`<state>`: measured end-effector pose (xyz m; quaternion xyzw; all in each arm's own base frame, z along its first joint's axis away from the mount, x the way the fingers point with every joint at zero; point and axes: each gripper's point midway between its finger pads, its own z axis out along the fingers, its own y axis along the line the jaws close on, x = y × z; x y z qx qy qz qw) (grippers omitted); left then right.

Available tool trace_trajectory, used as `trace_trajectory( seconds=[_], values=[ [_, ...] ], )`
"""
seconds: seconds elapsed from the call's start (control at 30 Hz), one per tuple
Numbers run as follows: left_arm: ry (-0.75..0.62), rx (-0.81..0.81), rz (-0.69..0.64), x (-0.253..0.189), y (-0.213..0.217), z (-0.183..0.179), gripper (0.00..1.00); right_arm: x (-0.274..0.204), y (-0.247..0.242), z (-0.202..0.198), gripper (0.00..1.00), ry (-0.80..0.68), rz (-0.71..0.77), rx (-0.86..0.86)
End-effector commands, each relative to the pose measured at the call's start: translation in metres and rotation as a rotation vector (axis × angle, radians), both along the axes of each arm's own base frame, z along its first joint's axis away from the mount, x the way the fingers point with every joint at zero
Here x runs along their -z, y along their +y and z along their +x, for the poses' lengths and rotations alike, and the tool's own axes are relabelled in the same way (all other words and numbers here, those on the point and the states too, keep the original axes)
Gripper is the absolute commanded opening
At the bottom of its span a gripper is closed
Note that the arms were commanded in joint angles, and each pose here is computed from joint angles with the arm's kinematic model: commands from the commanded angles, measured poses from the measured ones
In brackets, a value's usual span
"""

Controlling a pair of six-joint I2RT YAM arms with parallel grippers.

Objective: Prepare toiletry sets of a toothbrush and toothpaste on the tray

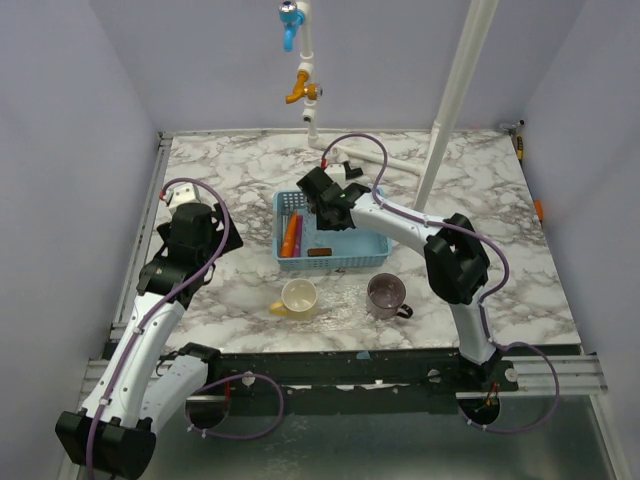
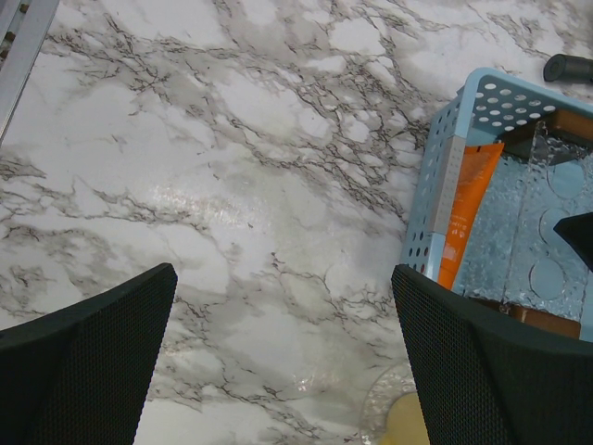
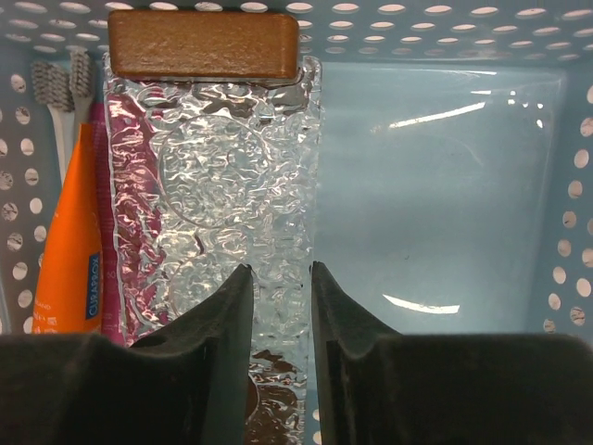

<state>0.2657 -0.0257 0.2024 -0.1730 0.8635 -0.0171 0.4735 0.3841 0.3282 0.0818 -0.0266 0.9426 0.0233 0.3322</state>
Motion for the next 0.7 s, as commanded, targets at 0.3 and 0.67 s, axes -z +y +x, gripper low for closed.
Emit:
trace_trajectory(
  seconds=[0.3,0.67],
  values=[
    [-0.035,0.012,-0.008,-0.012,-0.001,0.002,0.99,-0.010,0.003,0.010,0.00,-0.039,-0.005,-0.011],
    [-0.031,0.011,-0.007,-0.011,-0.001,0.003,0.99,-0.059,-0.004,0.017,0.00,-0.142,0.021,0.001]
  ],
)
